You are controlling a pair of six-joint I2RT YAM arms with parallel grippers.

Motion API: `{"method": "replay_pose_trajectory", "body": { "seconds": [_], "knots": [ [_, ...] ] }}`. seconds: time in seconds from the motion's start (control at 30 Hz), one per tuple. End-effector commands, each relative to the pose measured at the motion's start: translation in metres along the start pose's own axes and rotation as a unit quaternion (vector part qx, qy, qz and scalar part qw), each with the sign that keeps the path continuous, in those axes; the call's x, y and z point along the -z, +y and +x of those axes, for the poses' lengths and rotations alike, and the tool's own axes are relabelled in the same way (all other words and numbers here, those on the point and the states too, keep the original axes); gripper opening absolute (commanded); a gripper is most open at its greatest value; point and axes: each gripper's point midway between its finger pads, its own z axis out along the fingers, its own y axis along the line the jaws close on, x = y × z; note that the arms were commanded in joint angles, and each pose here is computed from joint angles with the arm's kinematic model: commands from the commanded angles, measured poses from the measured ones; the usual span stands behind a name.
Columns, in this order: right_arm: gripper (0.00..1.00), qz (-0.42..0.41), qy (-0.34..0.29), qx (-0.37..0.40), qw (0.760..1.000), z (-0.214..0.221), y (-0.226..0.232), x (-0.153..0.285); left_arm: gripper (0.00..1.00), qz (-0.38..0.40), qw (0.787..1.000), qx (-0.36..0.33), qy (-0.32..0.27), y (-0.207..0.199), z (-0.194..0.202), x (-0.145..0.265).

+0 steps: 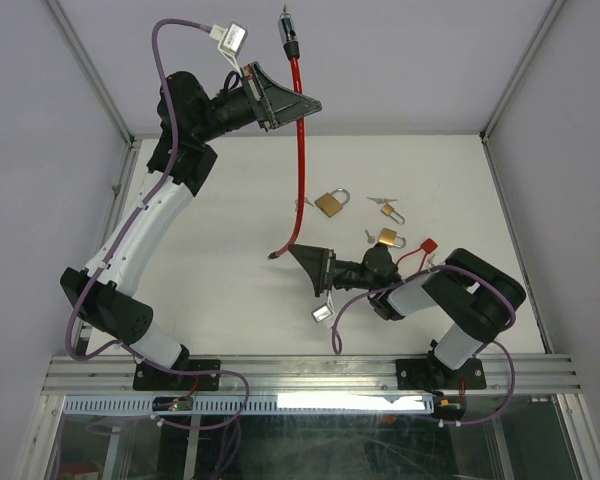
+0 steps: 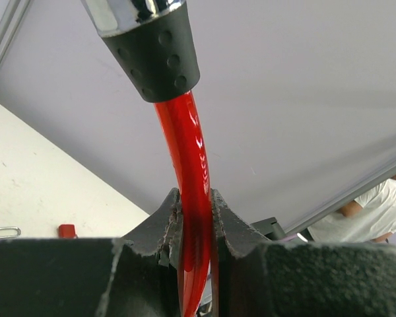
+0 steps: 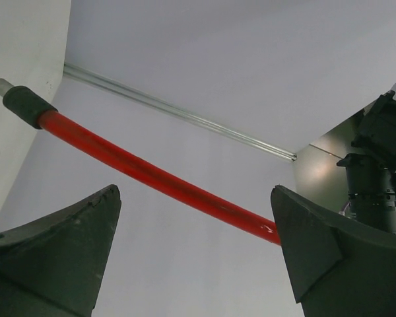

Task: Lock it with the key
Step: Lock the lock.

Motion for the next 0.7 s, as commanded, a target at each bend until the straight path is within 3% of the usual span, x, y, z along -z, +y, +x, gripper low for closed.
{"method": "replay_pose_trajectory", "body": {
  "seconds": [0.0,0.67],
  "knots": [
    [0.99,0.020,0.033,0.226,0.973,0.015,-0.029,-0.014,0.00,0.034,0.999,-0.016,-0.030,-0.046,-0.018,0.016],
    [0.99,0.003,0.020,0.224,0.974,0.003,0.004,-0.052,0.00,0.002,0.996,0.081,-0.035,-0.007,-0.010,0.006]
  ]
}}
